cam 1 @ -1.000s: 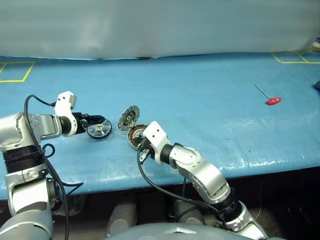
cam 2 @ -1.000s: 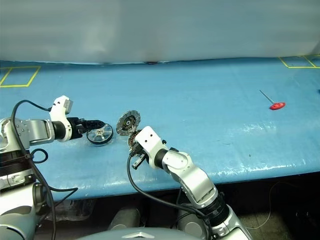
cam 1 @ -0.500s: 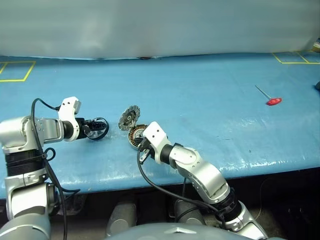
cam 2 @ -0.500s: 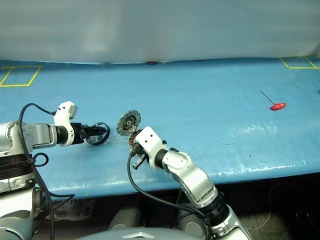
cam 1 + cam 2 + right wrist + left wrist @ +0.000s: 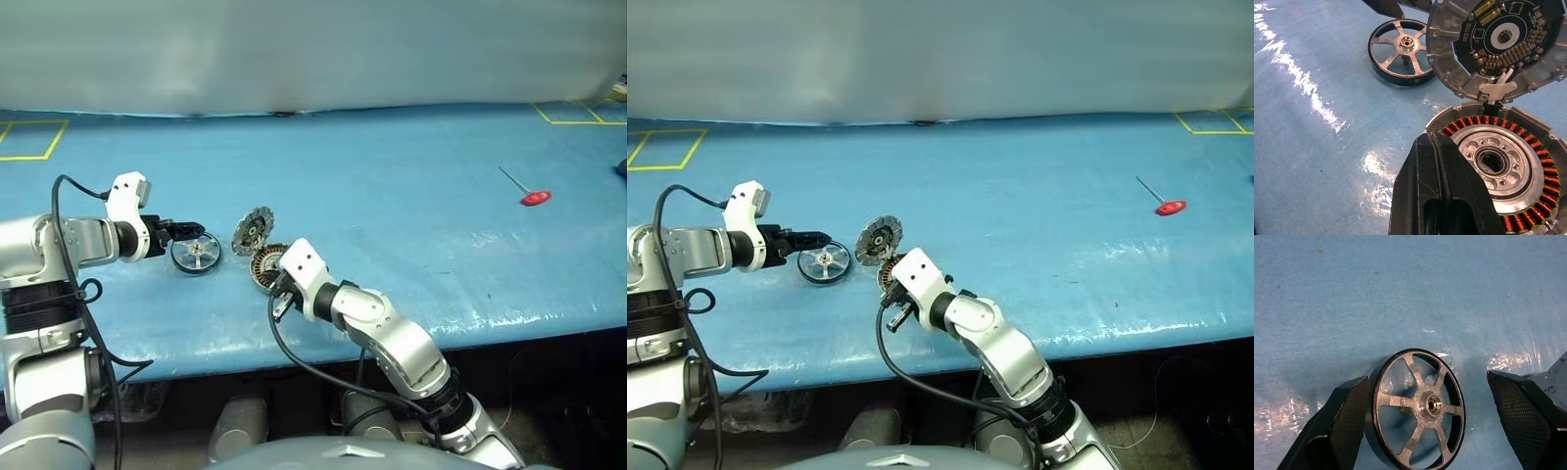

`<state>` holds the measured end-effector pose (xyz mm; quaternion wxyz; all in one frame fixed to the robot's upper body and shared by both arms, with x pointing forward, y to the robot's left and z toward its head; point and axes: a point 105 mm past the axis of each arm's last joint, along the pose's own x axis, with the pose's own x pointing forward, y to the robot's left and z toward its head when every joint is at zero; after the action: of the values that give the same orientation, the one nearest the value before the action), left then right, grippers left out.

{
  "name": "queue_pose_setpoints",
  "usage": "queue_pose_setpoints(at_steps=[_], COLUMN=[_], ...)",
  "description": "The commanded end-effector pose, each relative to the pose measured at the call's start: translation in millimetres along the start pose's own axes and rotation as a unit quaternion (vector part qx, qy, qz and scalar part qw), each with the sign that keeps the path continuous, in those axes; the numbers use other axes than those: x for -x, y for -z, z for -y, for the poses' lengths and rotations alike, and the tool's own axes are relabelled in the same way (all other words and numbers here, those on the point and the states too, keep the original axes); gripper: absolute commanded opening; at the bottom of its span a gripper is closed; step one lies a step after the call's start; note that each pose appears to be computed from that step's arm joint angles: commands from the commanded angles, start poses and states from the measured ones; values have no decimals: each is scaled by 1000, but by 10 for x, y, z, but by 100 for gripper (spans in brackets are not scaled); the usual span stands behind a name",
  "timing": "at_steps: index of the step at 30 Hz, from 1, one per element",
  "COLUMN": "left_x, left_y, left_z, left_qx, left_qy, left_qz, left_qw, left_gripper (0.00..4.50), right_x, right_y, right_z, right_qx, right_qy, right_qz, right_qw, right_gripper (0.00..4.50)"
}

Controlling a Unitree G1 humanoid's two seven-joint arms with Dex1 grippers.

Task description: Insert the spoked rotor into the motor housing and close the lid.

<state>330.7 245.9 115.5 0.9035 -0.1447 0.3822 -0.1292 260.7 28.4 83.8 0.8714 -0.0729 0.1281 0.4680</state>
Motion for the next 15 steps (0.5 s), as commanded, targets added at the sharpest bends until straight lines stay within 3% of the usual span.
queue_pose_setpoints(at_steps=[1, 10, 15], left_x=[-24, -7, 174], left_y=[14, -64, -246], left_z=[-8, 93, -74], left_qx=[-1, -42, -64], left_qy=[-6, 10, -28], left_qz=[-2, 4, 35], left_qw=[1000, 999, 997], left_gripper=[415, 415, 415], right_x=[4, 22, 22], right_y=[-112, -93, -85], right_z=[-33, -11, -11], right_qx=[9, 8, 6], right_qy=[-6, 1, 2], right_qz=[24, 21, 21], right_qw=[1000, 1000, 1000], right_gripper=[0, 0, 0])
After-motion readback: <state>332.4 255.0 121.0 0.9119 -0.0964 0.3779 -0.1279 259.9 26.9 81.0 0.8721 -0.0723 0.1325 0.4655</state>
